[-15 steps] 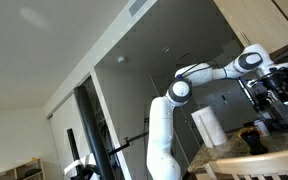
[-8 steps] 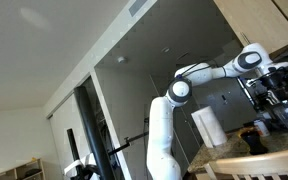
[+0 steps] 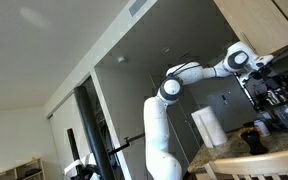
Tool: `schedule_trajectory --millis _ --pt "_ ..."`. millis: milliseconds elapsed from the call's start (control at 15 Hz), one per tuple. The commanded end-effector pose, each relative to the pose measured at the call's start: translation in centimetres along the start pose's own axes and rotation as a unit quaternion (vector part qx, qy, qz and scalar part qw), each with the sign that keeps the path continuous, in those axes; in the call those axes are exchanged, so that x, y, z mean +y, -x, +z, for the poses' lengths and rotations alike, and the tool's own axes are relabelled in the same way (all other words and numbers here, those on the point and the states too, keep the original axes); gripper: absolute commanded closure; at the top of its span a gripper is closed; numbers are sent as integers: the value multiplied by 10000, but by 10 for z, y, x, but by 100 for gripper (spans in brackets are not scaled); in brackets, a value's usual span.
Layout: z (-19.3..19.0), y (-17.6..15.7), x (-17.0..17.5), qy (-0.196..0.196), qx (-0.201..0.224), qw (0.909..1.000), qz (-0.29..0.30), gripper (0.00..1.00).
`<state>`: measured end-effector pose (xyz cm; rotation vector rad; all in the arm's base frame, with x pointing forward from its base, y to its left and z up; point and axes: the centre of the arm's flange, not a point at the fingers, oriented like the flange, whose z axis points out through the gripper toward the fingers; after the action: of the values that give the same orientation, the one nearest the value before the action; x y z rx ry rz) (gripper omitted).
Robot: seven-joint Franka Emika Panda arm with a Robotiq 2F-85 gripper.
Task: Move the cup to the right
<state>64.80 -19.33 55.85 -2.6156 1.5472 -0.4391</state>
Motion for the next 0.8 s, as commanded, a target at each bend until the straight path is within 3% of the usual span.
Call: schedule_trajectory --millis 0,200,400,467,600,733 --pt "-77 63 -6 -220 182 9974 -655 0" --pt "-132 132 -25 -147 -543 9900 -1297 0" --pt "-166 198 -34 -43 -1156 9757 -1859 0" --pt "-160 174 -40 -127 -824 9840 -1574 0" --pt "-175 201 -42 -89 -985 9787 -1797 0" --pt "-174 203 -41 -62 -1018 9780 -1820 0"
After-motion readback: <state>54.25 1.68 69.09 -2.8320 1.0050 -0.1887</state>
